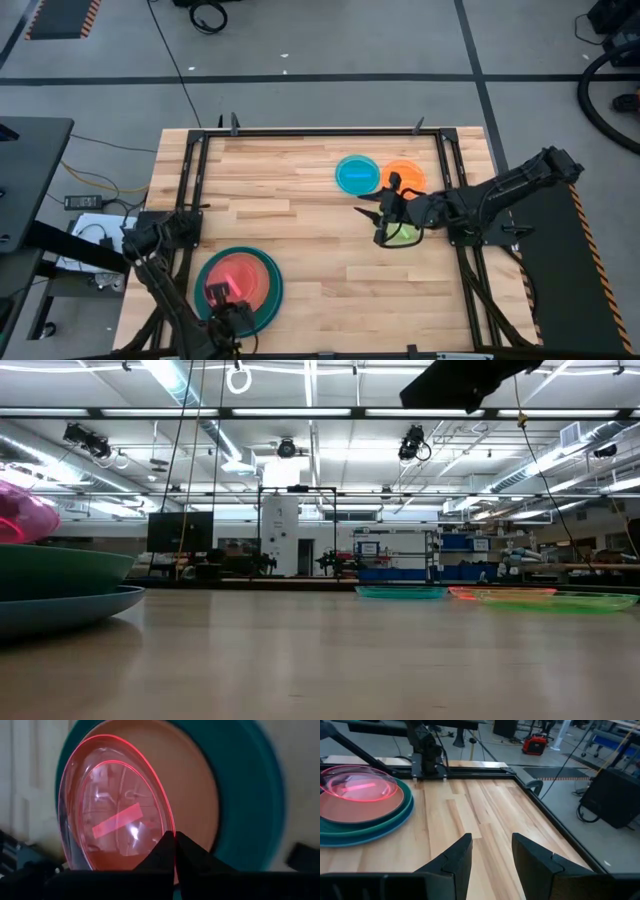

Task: Stack plastic plates
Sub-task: Stack the pink plate on top of the brown plate, then stack the light blue plate on top of the pink plate

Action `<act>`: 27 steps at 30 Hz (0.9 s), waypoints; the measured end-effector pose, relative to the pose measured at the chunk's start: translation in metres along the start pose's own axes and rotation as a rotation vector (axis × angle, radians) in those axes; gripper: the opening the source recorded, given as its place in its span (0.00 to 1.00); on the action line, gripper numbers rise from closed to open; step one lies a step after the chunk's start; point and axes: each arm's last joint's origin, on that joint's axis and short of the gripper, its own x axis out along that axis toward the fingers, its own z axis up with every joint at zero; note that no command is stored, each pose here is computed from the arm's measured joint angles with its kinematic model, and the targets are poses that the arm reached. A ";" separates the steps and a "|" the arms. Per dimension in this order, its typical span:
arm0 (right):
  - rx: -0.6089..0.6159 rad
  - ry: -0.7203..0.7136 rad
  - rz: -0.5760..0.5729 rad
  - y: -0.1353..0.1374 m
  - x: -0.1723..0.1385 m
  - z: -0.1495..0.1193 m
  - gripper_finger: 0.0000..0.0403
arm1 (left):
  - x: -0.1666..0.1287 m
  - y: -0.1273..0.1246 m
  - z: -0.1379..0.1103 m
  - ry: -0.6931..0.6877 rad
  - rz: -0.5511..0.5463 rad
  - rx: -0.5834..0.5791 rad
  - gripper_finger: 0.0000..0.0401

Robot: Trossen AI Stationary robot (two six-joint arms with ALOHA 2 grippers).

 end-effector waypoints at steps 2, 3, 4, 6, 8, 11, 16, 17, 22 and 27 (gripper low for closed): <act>0.003 0.002 -0.001 -0.002 0.002 0.000 0.37 | 0.005 0.001 -0.001 0.008 0.020 0.000 0.02; 0.004 0.003 -0.002 -0.003 0.002 0.000 0.37 | 0.008 0.001 -0.002 0.010 0.025 0.002 0.02; 0.006 0.004 -0.001 -0.004 0.003 0.000 0.37 | 0.010 0.001 -0.003 0.011 0.031 0.005 0.02; 0.010 0.006 -0.002 -0.005 0.004 0.000 0.37 | 0.017 0.001 -0.003 0.014 0.035 0.005 0.02; 0.012 0.006 0.001 -0.005 0.004 0.000 0.37 | 0.022 0.000 -0.004 0.009 0.034 0.006 0.02; 0.015 0.006 0.002 -0.005 0.004 0.000 0.37 | 0.028 -0.001 -0.004 0.004 0.025 0.000 0.02; 0.025 0.007 0.022 -0.005 0.004 0.000 0.37 | 0.031 -0.003 0.003 -0.004 -0.006 -0.029 0.02; 0.029 0.007 0.026 -0.005 0.004 0.000 0.37 | 0.031 -0.003 0.004 -0.006 -0.012 -0.032 0.03; 0.033 0.010 0.028 -0.005 0.004 0.000 0.37 | 0.032 -0.003 0.007 -0.008 -0.018 -0.051 0.15; 0.033 0.011 0.030 -0.004 0.004 0.000 0.37 | 0.022 -0.003 0.018 -0.017 -0.056 -0.068 0.29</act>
